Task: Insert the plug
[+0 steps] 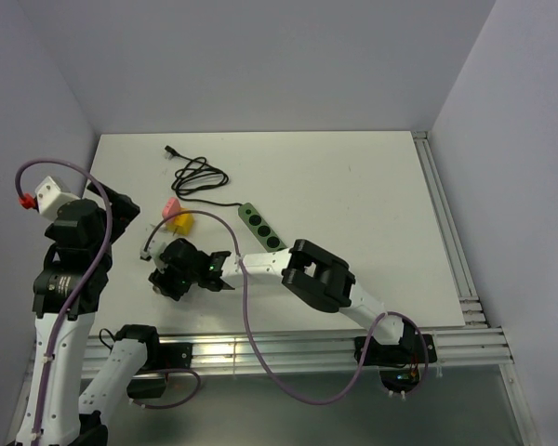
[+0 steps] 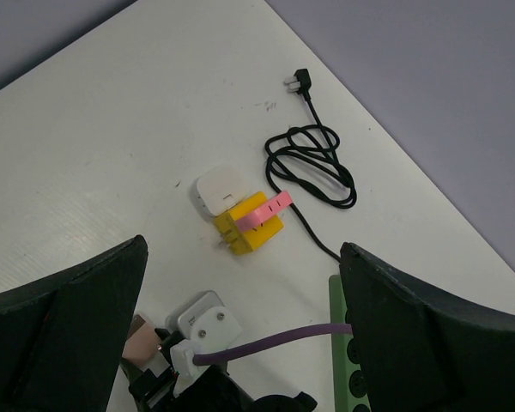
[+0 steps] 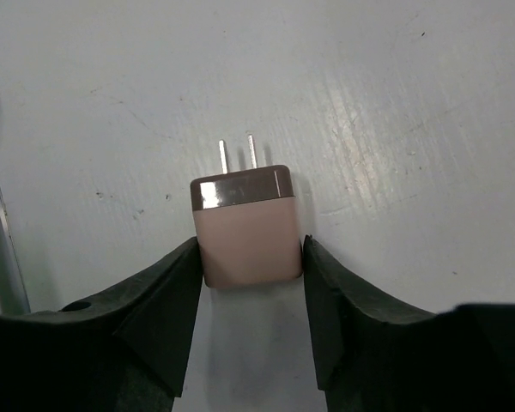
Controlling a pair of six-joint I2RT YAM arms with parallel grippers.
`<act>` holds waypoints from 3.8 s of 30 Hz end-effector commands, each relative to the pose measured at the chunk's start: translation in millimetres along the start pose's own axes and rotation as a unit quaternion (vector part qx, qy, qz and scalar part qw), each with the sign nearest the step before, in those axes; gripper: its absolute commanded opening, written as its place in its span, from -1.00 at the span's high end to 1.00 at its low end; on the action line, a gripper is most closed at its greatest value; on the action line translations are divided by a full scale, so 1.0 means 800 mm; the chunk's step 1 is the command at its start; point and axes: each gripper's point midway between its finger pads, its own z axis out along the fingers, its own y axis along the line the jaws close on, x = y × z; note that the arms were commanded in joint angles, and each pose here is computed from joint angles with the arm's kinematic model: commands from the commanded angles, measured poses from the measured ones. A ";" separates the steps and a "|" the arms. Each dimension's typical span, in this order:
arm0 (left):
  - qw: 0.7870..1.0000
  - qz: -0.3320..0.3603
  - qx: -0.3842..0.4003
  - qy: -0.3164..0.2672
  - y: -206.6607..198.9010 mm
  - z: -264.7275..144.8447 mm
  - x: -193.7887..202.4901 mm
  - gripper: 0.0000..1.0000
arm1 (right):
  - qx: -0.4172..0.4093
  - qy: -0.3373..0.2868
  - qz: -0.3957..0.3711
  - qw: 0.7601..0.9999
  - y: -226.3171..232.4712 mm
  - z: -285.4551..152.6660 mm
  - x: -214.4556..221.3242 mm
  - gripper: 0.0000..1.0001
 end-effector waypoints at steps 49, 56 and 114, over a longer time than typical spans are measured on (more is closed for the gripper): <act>0.936 0.278 0.124 0.177 -0.036 0.136 0.158 -0.85 | 0.121 -0.205 0.155 0.959 -0.107 -0.403 0.011 1.00; 0.926 0.298 0.091 0.214 -0.012 0.171 0.201 -0.87 | 0.106 -0.213 0.156 0.959 -0.101 -0.404 0.017 1.00; 0.894 0.333 0.075 0.290 -0.035 0.260 0.244 -0.94 | 0.075 -0.234 0.149 0.958 -0.086 -0.415 0.020 1.00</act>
